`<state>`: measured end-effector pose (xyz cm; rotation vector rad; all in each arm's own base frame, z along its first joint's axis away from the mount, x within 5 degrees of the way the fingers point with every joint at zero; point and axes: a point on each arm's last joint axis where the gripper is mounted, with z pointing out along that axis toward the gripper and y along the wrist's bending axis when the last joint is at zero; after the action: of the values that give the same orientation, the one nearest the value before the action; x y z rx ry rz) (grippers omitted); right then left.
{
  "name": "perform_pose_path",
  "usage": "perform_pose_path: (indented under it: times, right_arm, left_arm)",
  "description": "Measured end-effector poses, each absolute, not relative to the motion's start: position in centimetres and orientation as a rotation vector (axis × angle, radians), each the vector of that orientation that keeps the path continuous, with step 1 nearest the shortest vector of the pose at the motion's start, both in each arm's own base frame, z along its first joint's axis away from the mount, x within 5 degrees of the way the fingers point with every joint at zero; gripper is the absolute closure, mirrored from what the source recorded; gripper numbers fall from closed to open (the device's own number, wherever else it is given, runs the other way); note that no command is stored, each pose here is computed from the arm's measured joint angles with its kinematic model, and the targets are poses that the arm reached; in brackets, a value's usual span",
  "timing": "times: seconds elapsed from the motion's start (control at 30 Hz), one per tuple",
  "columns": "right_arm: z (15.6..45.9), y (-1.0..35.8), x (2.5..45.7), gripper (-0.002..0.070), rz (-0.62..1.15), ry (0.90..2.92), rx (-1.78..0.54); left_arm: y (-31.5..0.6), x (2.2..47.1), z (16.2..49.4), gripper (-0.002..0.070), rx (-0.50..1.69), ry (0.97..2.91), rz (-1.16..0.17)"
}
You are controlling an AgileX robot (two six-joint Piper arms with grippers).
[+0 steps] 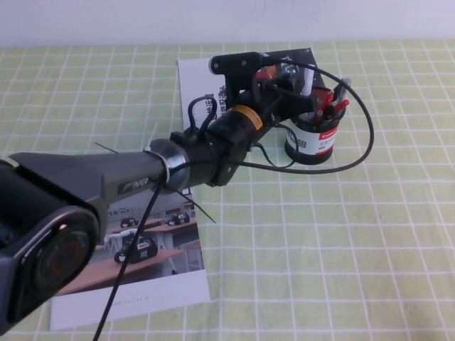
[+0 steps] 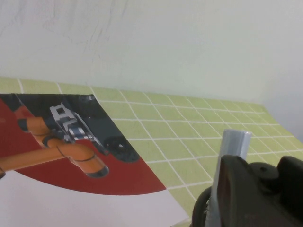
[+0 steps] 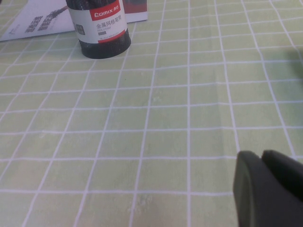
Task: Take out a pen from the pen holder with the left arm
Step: Pick up the pen from the pen holder, then place the pen on the table
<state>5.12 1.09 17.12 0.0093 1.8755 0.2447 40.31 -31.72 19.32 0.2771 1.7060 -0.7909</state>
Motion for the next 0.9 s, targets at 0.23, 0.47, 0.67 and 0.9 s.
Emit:
perform_pose_path:
  times: [0.23,0.47,0.67,0.9]
  right_arm:
    - [17.1,1.1,5.1,0.0691,0.245,1.876,0.009]
    - [17.1,1.1,5.1,0.0691,0.245,1.876,0.009]
    - [17.1,1.1,5.1,0.0691,0.245,1.876,0.009]
    - [17.1,1.1,5.1,0.0691,0.245,1.876,0.009]
  left_arm:
    - [-31.2,39.3,23.6,0.0557,0.386,1.704,-0.729]
    - [-29.9,37.5,29.6,0.0558,0.474,1.648,-0.657]
    - [-27.9,35.4,34.5,0.0558,0.543,1.642,-0.548]
    - [-24.8,32.9,38.2,0.0558,0.523,1.774,-0.425]
